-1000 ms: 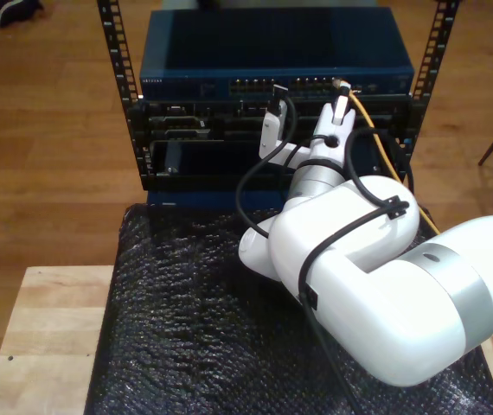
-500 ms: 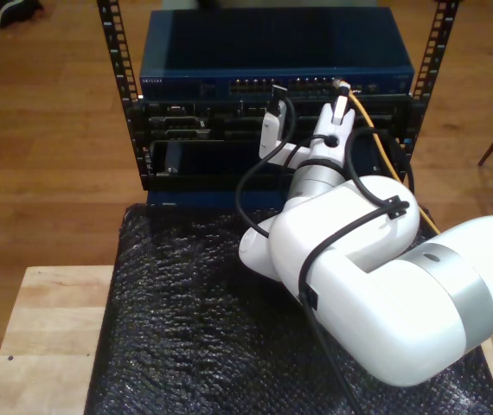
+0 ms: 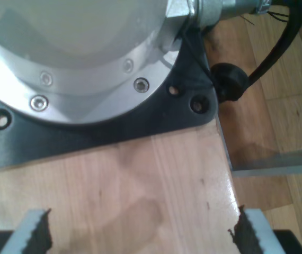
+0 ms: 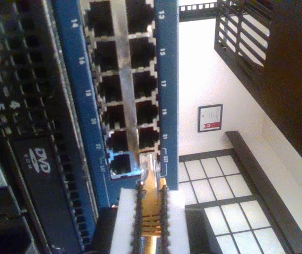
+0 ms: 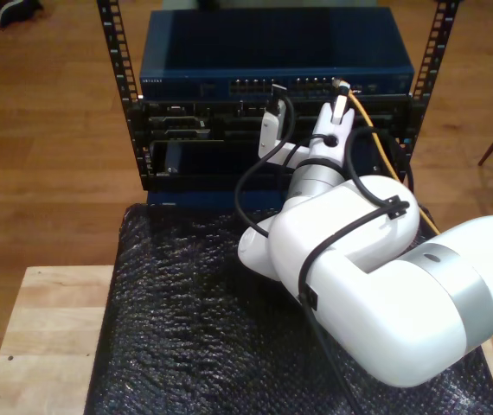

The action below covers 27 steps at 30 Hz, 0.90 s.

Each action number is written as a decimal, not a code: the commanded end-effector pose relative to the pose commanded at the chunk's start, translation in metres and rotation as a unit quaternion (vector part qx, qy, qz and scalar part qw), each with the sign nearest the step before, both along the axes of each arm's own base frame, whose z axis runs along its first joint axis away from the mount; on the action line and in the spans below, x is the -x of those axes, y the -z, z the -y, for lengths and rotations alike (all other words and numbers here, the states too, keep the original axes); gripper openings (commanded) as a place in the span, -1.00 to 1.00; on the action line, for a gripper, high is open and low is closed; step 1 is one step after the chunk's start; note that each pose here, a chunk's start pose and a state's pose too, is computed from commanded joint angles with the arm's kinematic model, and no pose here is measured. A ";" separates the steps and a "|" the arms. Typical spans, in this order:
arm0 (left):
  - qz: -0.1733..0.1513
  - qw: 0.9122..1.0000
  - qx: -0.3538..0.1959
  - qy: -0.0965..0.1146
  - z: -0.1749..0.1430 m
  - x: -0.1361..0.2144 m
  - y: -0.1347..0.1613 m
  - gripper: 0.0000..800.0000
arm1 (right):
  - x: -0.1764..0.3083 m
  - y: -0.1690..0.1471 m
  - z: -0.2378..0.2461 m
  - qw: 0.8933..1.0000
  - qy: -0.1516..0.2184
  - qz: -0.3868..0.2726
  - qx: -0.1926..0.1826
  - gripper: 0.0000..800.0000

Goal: Grab the cable and plug it in

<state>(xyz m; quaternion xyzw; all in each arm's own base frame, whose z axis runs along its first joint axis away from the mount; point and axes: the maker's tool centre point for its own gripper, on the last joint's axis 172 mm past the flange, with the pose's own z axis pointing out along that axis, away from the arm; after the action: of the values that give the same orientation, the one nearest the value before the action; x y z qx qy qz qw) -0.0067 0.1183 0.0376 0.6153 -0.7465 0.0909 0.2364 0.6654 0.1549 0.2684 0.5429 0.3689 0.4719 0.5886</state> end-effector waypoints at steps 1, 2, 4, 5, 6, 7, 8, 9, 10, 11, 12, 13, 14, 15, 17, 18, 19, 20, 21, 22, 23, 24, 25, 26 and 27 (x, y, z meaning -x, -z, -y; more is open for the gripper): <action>0.000 1.000 0.000 0.000 0.000 0.000 0.000 1.00 | 0.001 0.001 -0.001 1.000 0.000 -0.001 0.000 -1.00; 0.000 1.000 0.000 0.000 0.000 0.000 0.000 1.00 | 0.001 0.001 -0.001 1.000 -0.001 -0.002 0.000 -1.00; 0.000 1.000 0.000 0.000 0.000 0.000 0.000 1.00 | 0.001 0.000 -0.003 1.000 -0.002 0.000 0.000 -1.00; 0.000 1.000 0.000 0.000 0.000 0.000 0.000 1.00 | 0.000 -0.001 -0.003 1.000 -0.002 0.001 -0.001 -1.00; 0.000 1.000 0.000 0.000 0.000 0.000 0.000 1.00 | 0.000 -0.001 -0.003 1.000 -0.002 0.001 -0.001 -1.00; 0.000 1.000 0.000 0.000 0.000 0.000 0.000 1.00 | 0.000 -0.002 -0.003 1.000 -0.002 0.002 -0.002 -1.00; 0.000 1.000 0.001 0.000 0.000 0.000 0.000 1.00 | 0.000 -0.002 -0.003 1.000 -0.002 0.002 -0.002 -1.00; 0.000 1.000 0.000 0.000 0.000 0.000 0.000 1.00 | 0.000 -0.002 -0.003 1.000 -0.002 0.002 -0.001 -1.00; 0.000 1.000 0.000 0.000 0.000 0.000 0.000 1.00 | 0.000 -0.002 -0.003 1.000 -0.002 0.002 -0.001 -1.00; 0.000 1.000 0.000 0.000 0.000 0.000 0.000 1.00 | 0.000 -0.001 -0.003 1.000 -0.002 0.001 -0.001 -1.00; 0.000 1.000 0.000 0.000 0.000 0.000 0.000 1.00 | 0.000 -0.001 -0.004 1.000 -0.003 0.001 -0.001 -1.00; 0.000 1.000 0.000 0.000 0.000 0.000 0.000 1.00 | 0.000 -0.001 -0.004 1.000 -0.003 0.001 -0.001 -1.00; 0.000 1.000 0.000 0.000 0.000 0.000 0.000 1.00 | 0.000 -0.001 -0.004 1.000 -0.002 0.001 -0.001 -1.00; 0.000 1.000 0.000 0.000 0.000 0.000 0.000 1.00 | 0.001 -0.001 -0.005 1.000 -0.003 0.002 -0.002 -1.00; 0.000 1.000 0.000 0.000 0.000 0.000 0.000 1.00 | 0.001 -0.002 -0.005 1.000 -0.003 0.002 -0.002 -1.00; 0.000 1.000 0.000 0.000 0.000 0.000 0.000 1.00 | 0.000 -0.002 -0.006 1.000 -0.004 0.003 -0.002 -1.00; 0.000 1.000 0.000 0.000 0.000 0.000 0.000 1.00 | 0.001 -0.002 -0.005 1.000 -0.003 0.002 -0.002 -1.00; 0.000 1.000 0.001 0.000 0.000 0.000 0.000 1.00 | 0.001 -0.002 -0.005 1.000 -0.003 0.002 -0.002 -1.00; 0.000 1.000 0.000 0.000 0.000 0.000 0.000 1.00 | 0.001 -0.002 -0.005 1.000 -0.003 0.002 -0.002 -1.00; 0.000 1.000 0.000 0.000 0.000 0.000 0.000 1.00 | 0.001 -0.002 -0.005 1.000 -0.003 0.002 -0.002 -1.00; 0.000 1.000 0.000 0.000 0.000 0.000 0.000 1.00 | 0.000 -0.002 -0.006 1.000 -0.004 0.003 -0.002 -1.00; 0.000 1.000 0.000 0.000 0.000 0.000 0.000 1.00 | 0.000 -0.002 -0.006 1.000 -0.004 0.003 -0.002 -1.00; 0.000 1.000 0.000 0.000 0.000 0.000 0.000 1.00 | 0.000 -0.002 -0.006 1.000 -0.004 0.003 -0.002 -1.00; 0.000 1.000 0.000 0.000 0.000 0.000 0.000 1.00 | 0.001 -0.002 -0.006 1.000 -0.004 0.002 -0.002 -1.00; 0.000 1.000 0.000 0.000 0.000 0.000 0.000 1.00 | 0.001 0.000 -0.006 1.000 -0.004 0.000 -0.001 -1.00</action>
<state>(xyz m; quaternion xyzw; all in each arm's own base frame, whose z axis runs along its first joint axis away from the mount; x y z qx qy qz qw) -0.0067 0.1183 0.0376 0.6153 -0.7465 0.0909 0.2364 0.6641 0.1607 0.2688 0.5417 0.3705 0.4748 0.5865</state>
